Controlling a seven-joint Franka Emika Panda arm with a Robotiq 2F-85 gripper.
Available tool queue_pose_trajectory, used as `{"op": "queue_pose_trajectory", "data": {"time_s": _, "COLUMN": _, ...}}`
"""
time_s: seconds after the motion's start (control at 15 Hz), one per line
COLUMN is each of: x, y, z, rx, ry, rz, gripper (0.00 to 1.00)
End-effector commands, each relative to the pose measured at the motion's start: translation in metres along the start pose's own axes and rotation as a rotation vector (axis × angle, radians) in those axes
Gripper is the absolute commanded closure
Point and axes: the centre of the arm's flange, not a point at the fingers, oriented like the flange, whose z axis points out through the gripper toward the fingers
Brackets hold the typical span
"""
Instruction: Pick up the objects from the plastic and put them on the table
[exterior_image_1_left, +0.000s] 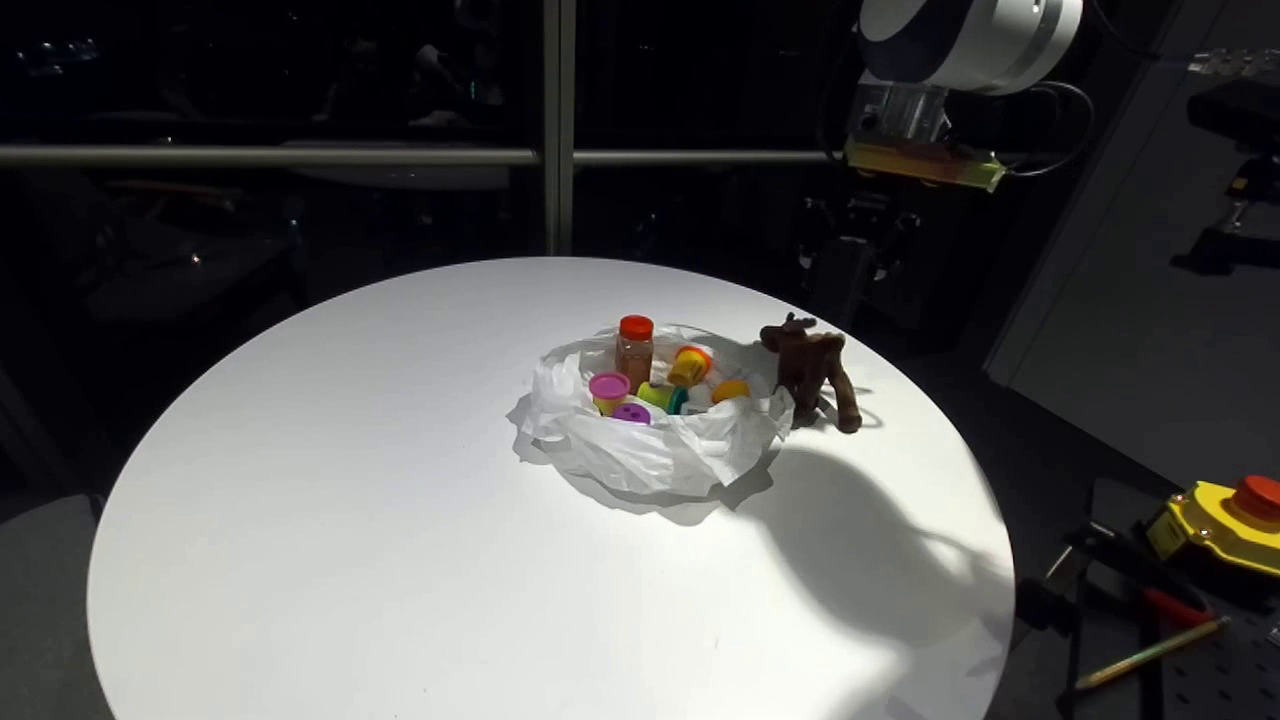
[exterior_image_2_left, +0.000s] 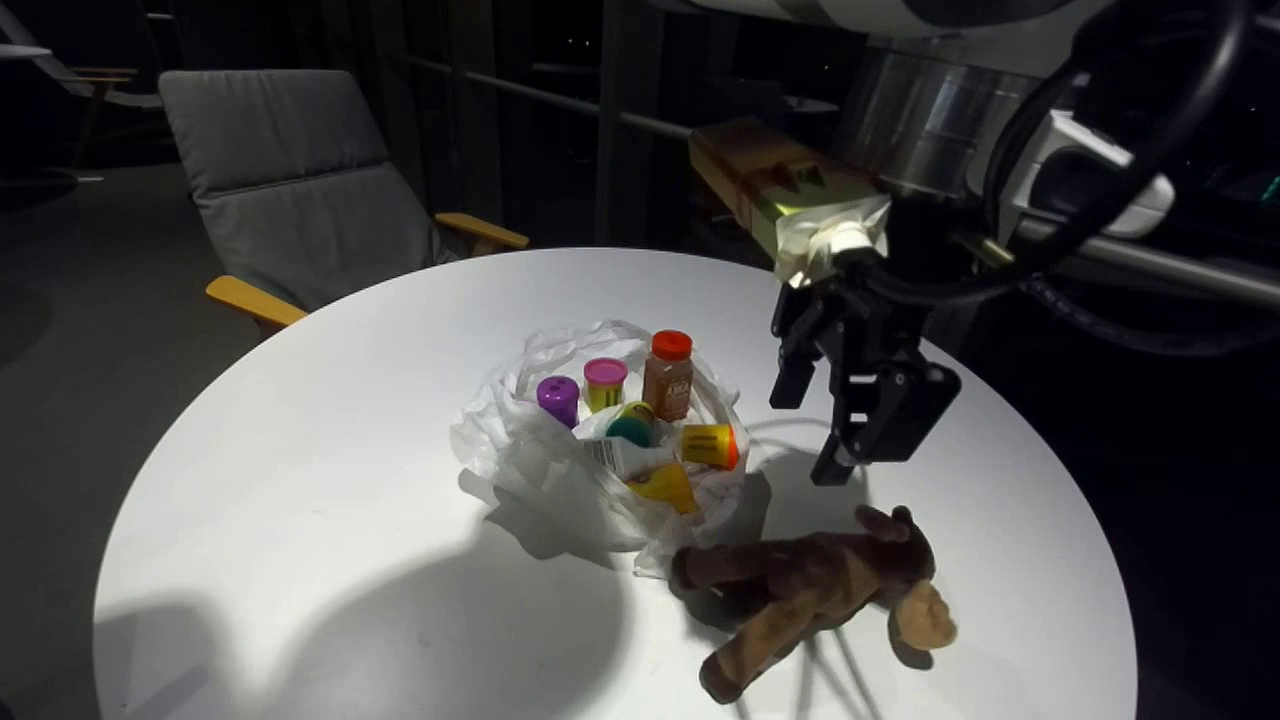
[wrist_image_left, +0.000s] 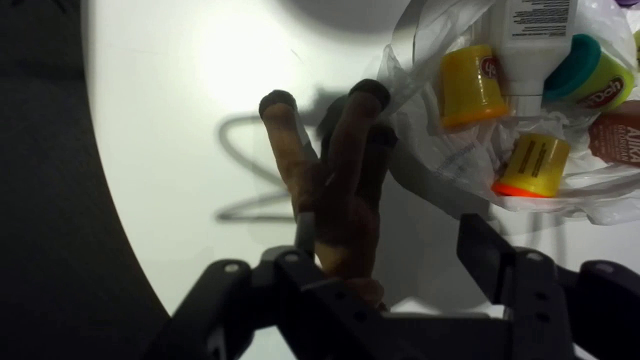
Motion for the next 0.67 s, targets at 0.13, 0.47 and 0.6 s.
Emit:
{"op": "queue_pose_trajectory", "data": {"time_s": 0.13, "x": -0.041, "y": -0.050, "z": -0.035, "rx": -0.050, "ry": 0.087, "rz": -0.102, "gripper": 0.00}}
{"op": "queue_pose_trajectory", "data": {"time_s": 0.47, "x": -0.093, "y": -0.123, "z": -0.041, "rx": -0.122, "ry": 0.148, "rz": -0.412, "gripper": 0.00}}
{"op": "queue_pose_trajectory", "data": {"time_s": 0.6, "x": -0.108, "y": -0.152, "z": -0.034, "rx": -0.118, "ry": 0.140, "rz": -0.483, "gripper": 0.00}}
